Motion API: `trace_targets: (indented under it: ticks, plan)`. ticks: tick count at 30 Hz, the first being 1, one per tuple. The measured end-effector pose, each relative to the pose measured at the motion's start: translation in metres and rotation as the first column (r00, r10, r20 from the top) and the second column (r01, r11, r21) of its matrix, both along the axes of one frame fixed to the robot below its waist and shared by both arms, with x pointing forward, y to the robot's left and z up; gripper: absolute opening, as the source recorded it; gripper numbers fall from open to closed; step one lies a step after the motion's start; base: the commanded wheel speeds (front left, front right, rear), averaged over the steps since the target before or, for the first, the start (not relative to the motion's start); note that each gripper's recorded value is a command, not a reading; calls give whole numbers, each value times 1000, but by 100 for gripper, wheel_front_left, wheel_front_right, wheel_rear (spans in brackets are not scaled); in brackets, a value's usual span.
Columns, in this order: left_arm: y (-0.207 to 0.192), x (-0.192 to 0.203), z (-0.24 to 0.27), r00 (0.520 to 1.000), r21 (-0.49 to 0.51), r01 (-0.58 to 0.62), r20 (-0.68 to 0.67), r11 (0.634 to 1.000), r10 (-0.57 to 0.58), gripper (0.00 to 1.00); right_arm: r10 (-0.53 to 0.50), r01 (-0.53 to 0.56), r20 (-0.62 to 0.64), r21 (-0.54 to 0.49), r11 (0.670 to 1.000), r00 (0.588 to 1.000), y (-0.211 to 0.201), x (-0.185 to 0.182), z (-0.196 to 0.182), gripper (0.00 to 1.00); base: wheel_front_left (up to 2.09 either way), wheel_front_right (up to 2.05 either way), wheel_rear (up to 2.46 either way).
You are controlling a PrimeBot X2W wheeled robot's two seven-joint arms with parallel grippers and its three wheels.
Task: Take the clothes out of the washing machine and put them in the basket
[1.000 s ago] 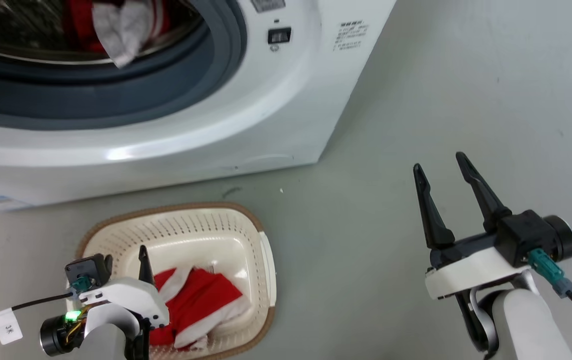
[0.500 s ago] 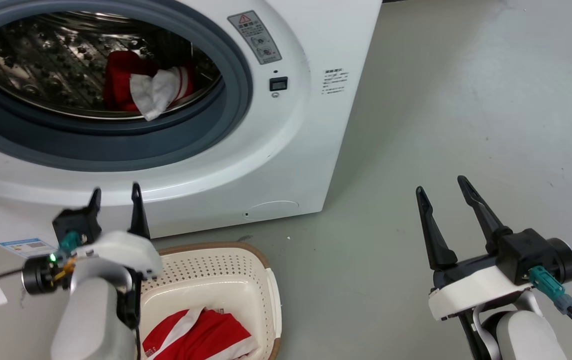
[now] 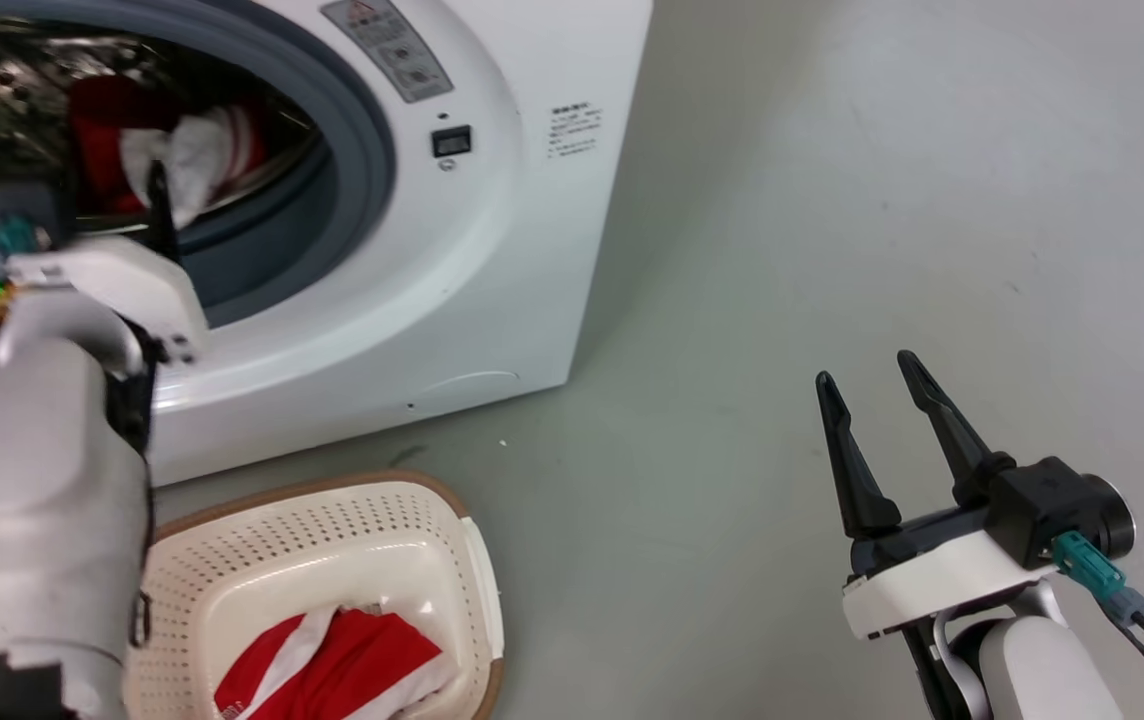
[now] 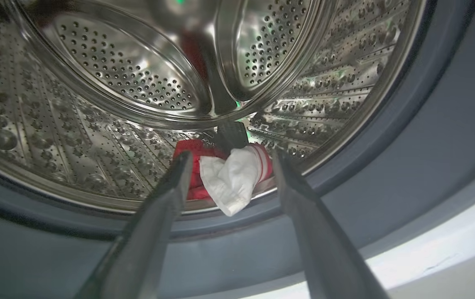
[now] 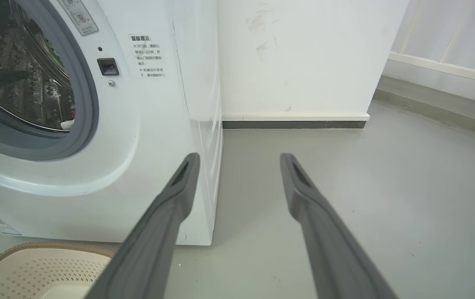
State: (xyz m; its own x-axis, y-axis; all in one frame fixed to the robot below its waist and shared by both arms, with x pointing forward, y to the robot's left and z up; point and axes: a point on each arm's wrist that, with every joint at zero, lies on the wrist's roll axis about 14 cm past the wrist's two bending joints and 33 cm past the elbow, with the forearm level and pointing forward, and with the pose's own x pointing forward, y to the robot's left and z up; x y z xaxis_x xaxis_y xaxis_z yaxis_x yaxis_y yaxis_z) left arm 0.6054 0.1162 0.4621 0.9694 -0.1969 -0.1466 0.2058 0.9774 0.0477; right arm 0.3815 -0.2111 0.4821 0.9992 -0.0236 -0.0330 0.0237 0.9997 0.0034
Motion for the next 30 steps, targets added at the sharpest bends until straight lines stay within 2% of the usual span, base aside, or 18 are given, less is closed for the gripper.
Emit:
trace_targets:
  ticks: [11,17,25,30]
  plan:
    - [2,72,-37,988,115,25,-154,993,-7,100,-57,59,-70,28,998,996,-18,9,-31,100,0,0,0]
    - [2,105,-74,960,165,46,-278,985,2,100,-69,76,-135,45,996,988,-23,16,-56,100,0,0,0]
    - [-13,141,-108,909,174,83,-416,981,-3,100,-88,100,-209,47,994,974,-29,18,-82,100,0,0,0]
    - [-30,144,-132,847,167,124,-531,978,-17,100,-91,103,-231,39,994,969,-31,21,-90,100,0,0,0]
